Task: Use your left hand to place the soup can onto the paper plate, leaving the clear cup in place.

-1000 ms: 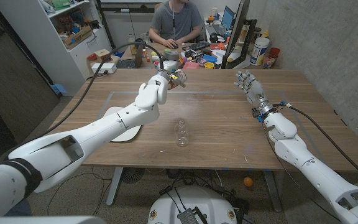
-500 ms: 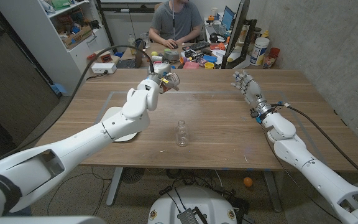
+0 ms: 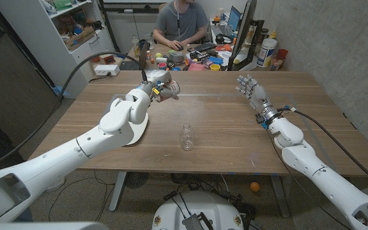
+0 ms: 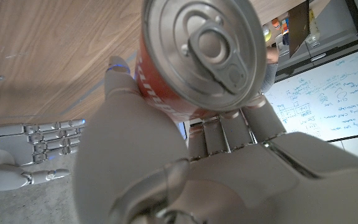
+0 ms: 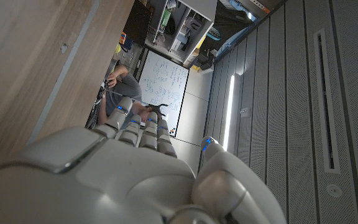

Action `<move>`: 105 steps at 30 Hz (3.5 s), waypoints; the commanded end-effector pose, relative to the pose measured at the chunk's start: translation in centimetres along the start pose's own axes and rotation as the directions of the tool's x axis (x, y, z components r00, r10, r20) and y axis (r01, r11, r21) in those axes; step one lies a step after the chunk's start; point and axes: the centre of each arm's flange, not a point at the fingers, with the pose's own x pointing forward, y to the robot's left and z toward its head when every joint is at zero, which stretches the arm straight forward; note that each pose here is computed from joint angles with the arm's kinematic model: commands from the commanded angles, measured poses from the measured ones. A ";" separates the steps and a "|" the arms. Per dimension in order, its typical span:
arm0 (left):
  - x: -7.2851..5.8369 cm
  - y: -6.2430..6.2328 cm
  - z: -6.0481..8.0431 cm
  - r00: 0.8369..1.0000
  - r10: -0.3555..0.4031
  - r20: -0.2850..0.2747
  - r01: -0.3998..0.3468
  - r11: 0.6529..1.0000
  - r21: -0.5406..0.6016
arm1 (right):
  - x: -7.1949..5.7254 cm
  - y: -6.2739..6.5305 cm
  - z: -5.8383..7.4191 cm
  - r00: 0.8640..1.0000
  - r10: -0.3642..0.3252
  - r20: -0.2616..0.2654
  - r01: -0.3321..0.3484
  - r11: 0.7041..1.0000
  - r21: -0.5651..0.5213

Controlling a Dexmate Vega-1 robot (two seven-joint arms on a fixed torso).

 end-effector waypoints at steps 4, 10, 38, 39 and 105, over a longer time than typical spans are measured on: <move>-4.1 0.2 -1.5 0.986 -0.017 0.169 0.015 1.000 0.010 | -0.7 1.2 -0.1 1.000 -0.002 -0.019 0.002 1.000 -0.002; -5.6 0.5 -2.6 0.976 -0.030 0.216 0.024 0.999 0.032 | -0.5 1.8 -0.1 1.000 0.006 -0.023 -0.006 1.000 -0.009; -11.3 0.1 -7.2 0.988 -0.115 0.108 0.099 0.985 0.139 | 0.5 4.4 0.0 0.999 0.033 -0.028 -0.034 0.999 -0.013; -11.6 0.1 -7.4 0.988 -0.117 0.099 0.103 0.985 0.140 | 0.6 4.5 0.0 0.999 0.033 -0.029 -0.033 0.999 -0.011; -12.1 -5.0 -15.5 0.979 -0.045 -0.197 0.100 0.957 0.274 | 0.8 5.9 0.4 0.999 0.040 -0.036 -0.041 0.998 -0.037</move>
